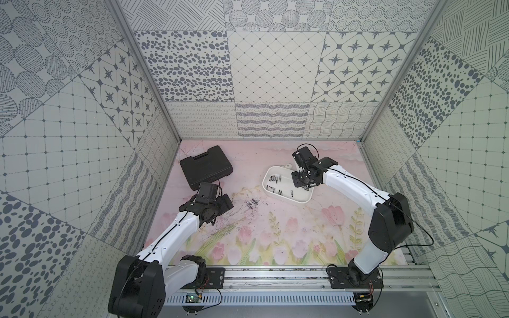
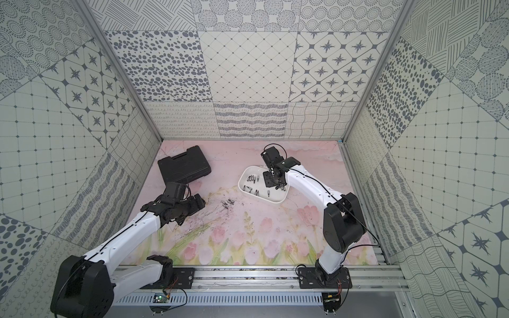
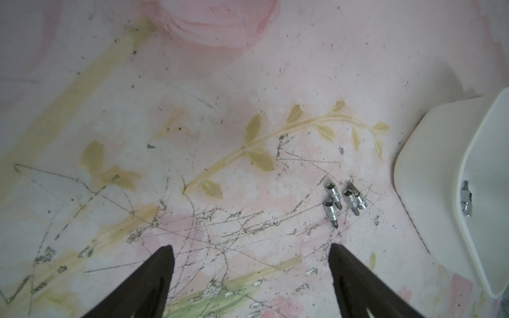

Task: Put the bit on the desktop into the storage box
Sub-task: Place the screwdriver bit in the storage box.

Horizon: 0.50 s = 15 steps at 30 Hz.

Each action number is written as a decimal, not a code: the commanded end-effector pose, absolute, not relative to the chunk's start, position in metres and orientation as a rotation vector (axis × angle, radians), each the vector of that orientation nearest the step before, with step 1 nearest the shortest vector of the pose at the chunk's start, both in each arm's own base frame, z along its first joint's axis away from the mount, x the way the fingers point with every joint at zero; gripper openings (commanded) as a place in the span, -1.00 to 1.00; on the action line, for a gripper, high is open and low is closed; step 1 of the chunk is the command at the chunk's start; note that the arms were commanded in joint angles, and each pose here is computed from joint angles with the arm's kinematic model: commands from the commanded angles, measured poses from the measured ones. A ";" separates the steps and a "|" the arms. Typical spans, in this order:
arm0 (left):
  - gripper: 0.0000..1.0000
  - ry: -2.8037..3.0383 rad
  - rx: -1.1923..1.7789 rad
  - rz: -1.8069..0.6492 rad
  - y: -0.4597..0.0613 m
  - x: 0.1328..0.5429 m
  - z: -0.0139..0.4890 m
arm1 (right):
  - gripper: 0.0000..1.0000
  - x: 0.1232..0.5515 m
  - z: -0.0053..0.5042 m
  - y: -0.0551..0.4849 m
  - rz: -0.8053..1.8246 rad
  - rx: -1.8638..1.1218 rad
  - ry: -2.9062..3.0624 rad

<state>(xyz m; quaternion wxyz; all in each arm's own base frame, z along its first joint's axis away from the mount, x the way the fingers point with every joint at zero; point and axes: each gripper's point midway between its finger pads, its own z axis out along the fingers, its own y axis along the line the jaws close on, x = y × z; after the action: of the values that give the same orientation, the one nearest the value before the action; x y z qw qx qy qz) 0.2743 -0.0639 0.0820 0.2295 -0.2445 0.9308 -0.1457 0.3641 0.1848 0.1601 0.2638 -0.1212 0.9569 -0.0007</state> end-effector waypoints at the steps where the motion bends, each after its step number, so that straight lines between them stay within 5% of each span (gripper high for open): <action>1: 0.82 2.634 -0.589 -0.397 -0.076 0.270 0.078 | -0.12 0.370 0.189 0.173 -0.012 -0.250 2.463; 15: 0.54 2.756 -0.315 -0.297 -0.125 0.282 0.078 | 0.46 0.346 0.246 0.119 -0.022 -0.004 2.146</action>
<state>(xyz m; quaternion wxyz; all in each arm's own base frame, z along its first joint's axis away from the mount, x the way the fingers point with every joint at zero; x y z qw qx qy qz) 0.2850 -0.1182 0.0800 0.1881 -0.1469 0.9616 -0.1353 0.3378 0.1296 0.2201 0.4217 -0.0417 0.9057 -0.0112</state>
